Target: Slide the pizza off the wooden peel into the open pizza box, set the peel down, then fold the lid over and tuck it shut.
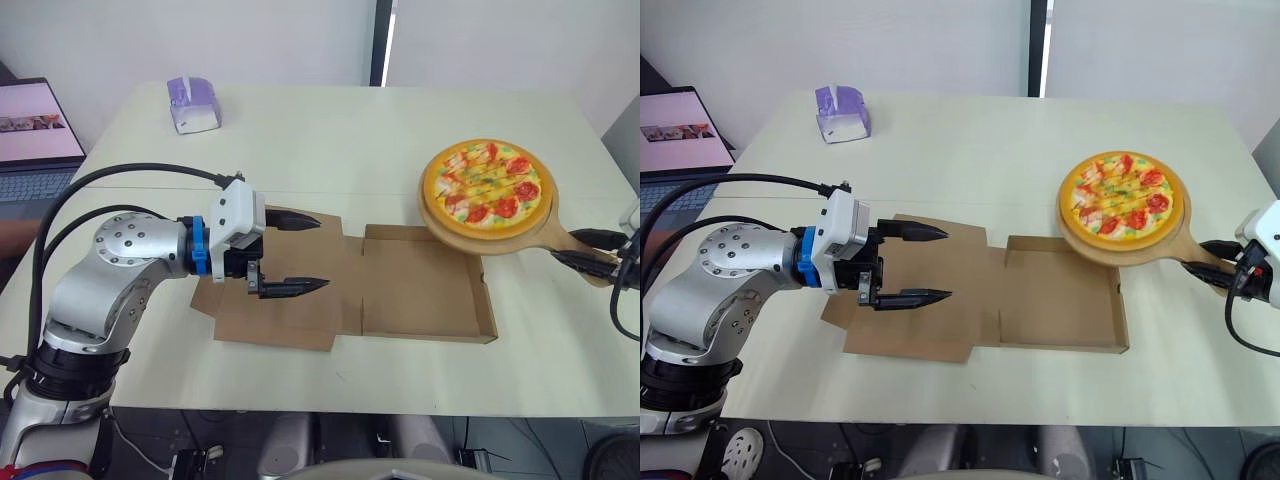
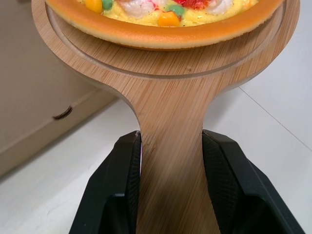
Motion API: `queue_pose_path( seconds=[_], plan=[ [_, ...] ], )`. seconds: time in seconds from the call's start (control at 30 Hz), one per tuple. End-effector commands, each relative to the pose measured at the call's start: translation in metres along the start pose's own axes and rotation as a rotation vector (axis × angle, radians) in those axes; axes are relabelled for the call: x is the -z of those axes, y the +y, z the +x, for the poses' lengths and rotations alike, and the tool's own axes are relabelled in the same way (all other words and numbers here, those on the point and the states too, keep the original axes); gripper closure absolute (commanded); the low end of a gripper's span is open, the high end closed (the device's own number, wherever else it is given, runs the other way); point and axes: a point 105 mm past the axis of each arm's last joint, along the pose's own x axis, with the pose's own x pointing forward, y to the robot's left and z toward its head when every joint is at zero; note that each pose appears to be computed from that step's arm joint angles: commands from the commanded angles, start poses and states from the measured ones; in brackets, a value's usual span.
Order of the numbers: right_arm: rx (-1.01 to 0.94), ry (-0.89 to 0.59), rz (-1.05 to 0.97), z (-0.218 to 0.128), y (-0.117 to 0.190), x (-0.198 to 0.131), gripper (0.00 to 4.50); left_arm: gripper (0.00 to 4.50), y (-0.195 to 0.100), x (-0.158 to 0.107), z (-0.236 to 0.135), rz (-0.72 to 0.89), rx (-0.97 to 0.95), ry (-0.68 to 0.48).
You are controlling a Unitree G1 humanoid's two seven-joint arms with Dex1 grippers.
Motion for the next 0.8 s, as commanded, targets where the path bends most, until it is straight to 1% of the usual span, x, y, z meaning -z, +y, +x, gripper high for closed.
queue_pose_path(
  seconds=[0.03, 0.3, 0.47, 0.67, 0.8],
  plan=[
    [0.026, -0.033, -0.166, -0.013, -0.005, -0.023, 2.91, 0.0, -0.003, -0.014, -0.005, 0.044, 0.01, -0.023],
    [-0.012, 0.028, -0.338, -0.013, 0.0, -0.02, 2.91, 0.0, -0.009, -0.013, -0.007, 0.036, 0.054, -0.006],
    [-0.006, 0.047, -0.398, -0.013, -0.002, -0.019, 2.91, 0.0, -0.01, -0.012, -0.005, 0.031, 0.058, -0.006],
    [0.042, 0.061, -0.468, -0.016, -0.014, -0.021, 2.91, 0.0, -0.009, -0.01, -0.004, 0.03, 0.051, -0.005],
    [0.146, 0.051, -0.511, -0.026, -0.038, -0.031, 2.91, 0.0, -0.009, -0.009, -0.004, 0.027, 0.052, -0.003]
  ],
)
